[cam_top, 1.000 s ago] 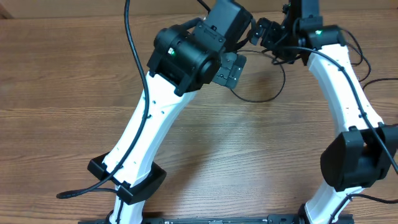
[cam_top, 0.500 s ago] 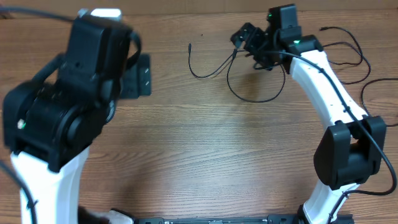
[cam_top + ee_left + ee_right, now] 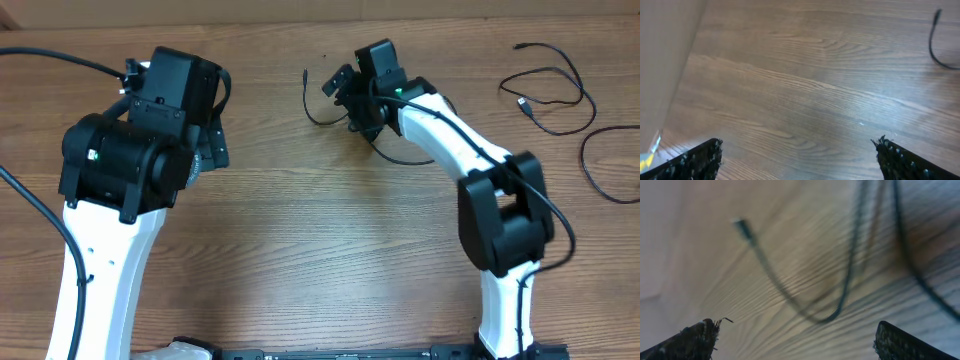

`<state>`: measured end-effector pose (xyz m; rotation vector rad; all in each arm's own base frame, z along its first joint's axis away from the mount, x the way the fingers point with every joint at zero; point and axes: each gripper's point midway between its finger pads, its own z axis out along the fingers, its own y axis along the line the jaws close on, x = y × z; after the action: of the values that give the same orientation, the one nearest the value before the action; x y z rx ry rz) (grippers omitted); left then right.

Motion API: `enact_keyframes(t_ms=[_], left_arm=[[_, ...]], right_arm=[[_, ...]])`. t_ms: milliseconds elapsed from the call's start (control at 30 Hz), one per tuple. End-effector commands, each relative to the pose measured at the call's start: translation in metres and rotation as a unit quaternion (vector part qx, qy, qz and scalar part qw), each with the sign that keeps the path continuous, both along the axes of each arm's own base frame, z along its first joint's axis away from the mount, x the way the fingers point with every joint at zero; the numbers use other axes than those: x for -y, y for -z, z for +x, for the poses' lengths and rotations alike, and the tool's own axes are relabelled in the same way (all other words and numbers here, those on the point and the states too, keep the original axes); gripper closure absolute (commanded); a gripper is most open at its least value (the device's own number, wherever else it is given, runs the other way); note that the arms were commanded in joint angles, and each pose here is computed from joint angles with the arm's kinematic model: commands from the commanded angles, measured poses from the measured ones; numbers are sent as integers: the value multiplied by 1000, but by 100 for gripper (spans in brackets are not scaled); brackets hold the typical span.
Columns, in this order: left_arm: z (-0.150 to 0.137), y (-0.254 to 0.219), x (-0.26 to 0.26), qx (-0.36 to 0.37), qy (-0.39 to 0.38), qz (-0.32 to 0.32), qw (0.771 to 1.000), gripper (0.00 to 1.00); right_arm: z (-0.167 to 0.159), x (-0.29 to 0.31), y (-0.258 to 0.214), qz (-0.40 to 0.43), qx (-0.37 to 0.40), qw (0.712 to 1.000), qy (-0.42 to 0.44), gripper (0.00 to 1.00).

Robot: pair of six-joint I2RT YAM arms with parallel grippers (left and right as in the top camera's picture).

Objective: Untangle cables

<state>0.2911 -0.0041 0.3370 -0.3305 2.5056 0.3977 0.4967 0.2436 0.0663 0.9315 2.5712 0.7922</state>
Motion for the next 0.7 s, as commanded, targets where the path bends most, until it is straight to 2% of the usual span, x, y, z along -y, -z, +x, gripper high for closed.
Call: enact_keyframes(t_ms=[0,167,233,300,367,467,600,667], left_arm=[[-2,0,-9,18,-27,-5,999,1],[3,7,-7,16,-25,-3,1000,1],[4,8,-7,14,-23,-2,1000,1],[4,8,-6,14,-20,-2,1000,1],[4,8,-6,15,-20,-3,1000,1],[6,8,-4,17,-18,-7,1000,1],[8,9,0,17,-9,-15,1000,0],[8,9,1,15,-4,-16,1000,0]], right_arm=[[6,16,22,-4,-22,999,38,0],[22,31,36,-7,-10,998,55,0],[32,31,35,6,5,998,56,11],[40,31,33,19,19,998,56,24],[44,29,32,27,25,998,55,46],[42,29,39,34,11,997,69,94],[40,27,43,33,7,997,67,96],[42,21,38,29,24,999,36,96]])
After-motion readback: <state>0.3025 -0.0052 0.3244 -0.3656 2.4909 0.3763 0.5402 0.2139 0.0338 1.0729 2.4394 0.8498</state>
